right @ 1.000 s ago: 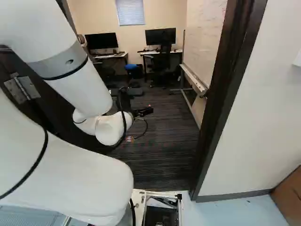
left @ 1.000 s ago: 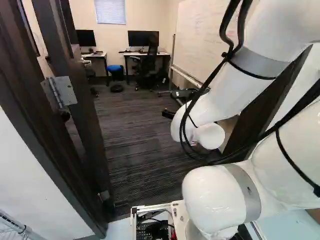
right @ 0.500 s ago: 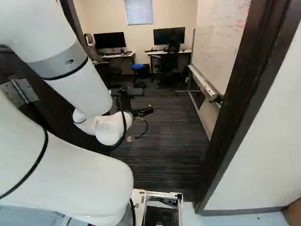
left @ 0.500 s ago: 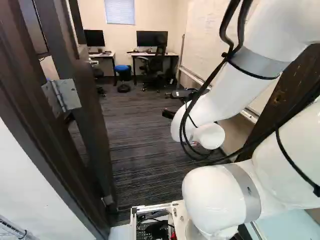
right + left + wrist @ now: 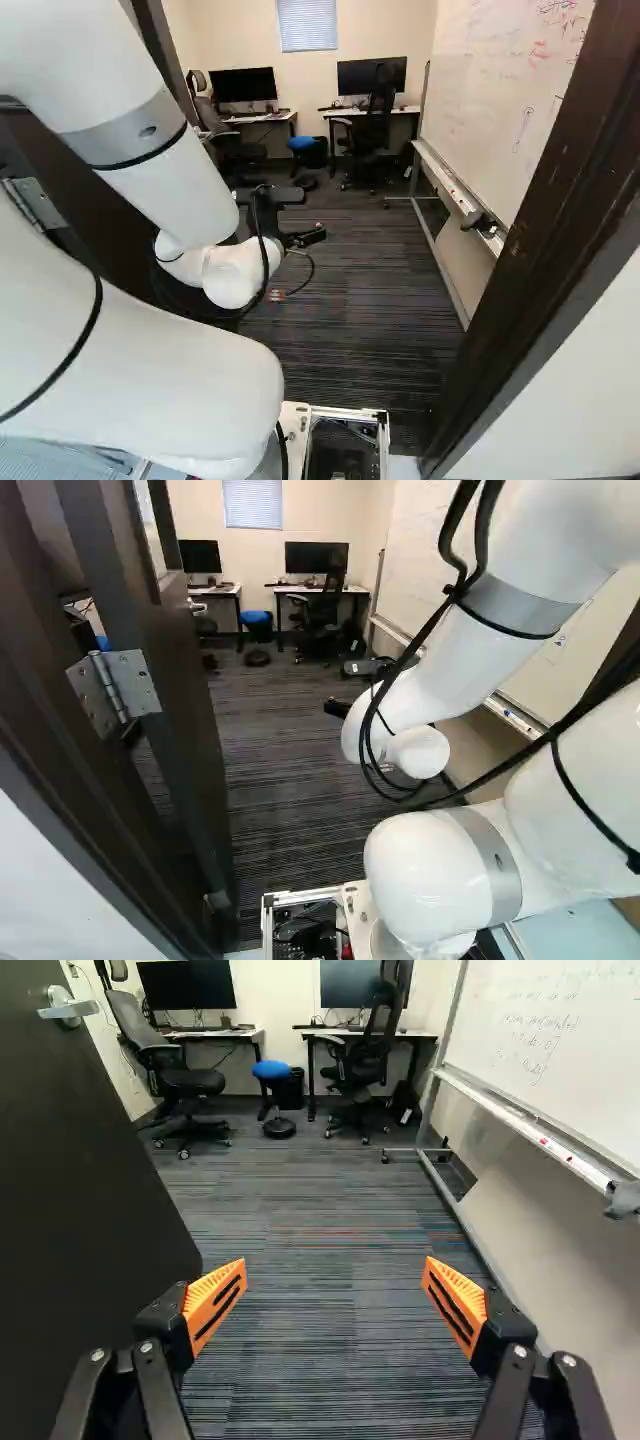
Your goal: Open the door and move inside
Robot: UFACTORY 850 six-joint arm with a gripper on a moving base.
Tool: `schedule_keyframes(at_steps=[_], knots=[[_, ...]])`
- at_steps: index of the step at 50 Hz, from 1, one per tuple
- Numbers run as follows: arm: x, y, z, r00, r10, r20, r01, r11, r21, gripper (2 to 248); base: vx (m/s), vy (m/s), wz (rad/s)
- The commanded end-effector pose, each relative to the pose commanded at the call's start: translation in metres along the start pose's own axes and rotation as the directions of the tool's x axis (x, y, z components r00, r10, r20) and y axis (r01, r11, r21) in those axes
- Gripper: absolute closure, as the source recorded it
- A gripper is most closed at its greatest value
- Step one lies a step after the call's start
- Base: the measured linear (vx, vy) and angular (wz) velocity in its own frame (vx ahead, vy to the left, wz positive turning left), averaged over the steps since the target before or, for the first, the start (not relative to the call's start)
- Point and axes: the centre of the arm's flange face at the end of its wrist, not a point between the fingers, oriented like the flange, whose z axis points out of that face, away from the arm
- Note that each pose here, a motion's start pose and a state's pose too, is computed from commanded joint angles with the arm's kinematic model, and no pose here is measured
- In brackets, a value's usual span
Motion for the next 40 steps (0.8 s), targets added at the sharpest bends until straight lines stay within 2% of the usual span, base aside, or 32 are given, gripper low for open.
schedule_keyframes(at_steps=[40], knots=[[0.0000,0.0000,0.0000,1.000,0.000,0.000,0.000,1.000,0.000,3,0.147,0.002,0.002]])
